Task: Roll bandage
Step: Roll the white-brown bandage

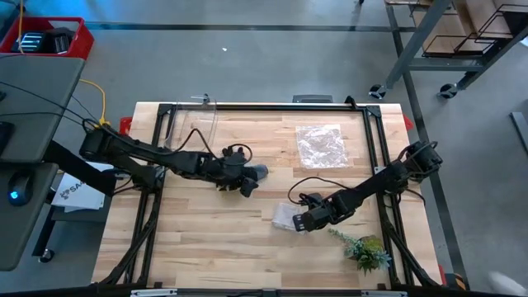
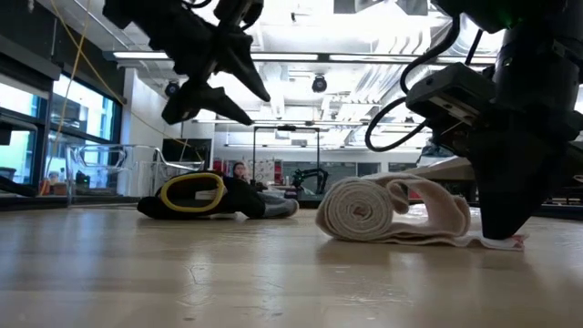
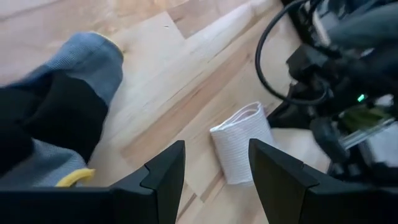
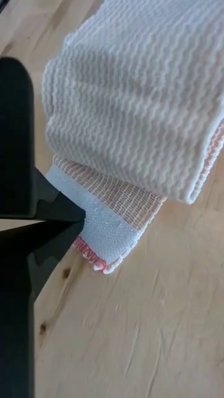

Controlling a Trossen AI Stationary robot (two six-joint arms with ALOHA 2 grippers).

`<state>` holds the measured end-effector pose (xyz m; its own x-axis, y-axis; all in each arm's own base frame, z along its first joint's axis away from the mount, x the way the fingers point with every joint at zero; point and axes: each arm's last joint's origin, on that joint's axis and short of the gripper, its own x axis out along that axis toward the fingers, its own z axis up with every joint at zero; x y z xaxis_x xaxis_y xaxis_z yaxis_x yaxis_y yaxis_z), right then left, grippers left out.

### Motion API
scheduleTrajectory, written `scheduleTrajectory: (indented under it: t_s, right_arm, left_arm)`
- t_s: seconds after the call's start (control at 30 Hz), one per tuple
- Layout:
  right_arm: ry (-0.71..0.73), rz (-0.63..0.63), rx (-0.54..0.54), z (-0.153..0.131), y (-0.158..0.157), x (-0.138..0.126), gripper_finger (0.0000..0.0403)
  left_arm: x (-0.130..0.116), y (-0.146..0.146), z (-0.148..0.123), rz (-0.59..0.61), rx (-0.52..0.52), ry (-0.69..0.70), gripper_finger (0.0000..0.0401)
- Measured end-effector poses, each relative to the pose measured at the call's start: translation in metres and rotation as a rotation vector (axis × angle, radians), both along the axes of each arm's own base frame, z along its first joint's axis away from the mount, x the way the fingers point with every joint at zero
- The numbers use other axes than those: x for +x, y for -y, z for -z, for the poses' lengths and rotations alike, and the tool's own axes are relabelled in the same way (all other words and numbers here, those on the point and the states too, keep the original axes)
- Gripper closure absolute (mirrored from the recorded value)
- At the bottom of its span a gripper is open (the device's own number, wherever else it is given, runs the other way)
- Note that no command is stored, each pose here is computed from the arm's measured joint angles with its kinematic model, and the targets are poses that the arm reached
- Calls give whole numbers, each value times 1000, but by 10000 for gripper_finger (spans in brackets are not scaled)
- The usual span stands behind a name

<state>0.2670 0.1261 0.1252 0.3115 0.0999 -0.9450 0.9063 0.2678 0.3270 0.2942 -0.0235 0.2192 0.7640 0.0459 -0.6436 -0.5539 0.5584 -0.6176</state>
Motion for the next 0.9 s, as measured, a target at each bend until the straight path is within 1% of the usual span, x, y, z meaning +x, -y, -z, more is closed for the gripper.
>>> scheduleTrajectory:
  t_s: [0.1,0.27,0.4,0.77,0.9]
  right_arm:
    - [-1,-1,0,0,0,0,403]
    - [-2,4,3,0,-1,0,403]
    - [-2,-1,0,0,-1,-1,403]
    - [-9,-5,-15,0,-1,-2,403]
    - [-4,13,-63,-5,0,-7,403]
  left_arm:
    - [-5,0,10,-39,-51,48,228]
    - [-12,4,25,-64,-120,135,228]
    - [-17,5,35,-87,-165,154,228]
    - [-18,5,36,-85,-165,175,228]
    - [-18,5,36,-58,-129,178,228]
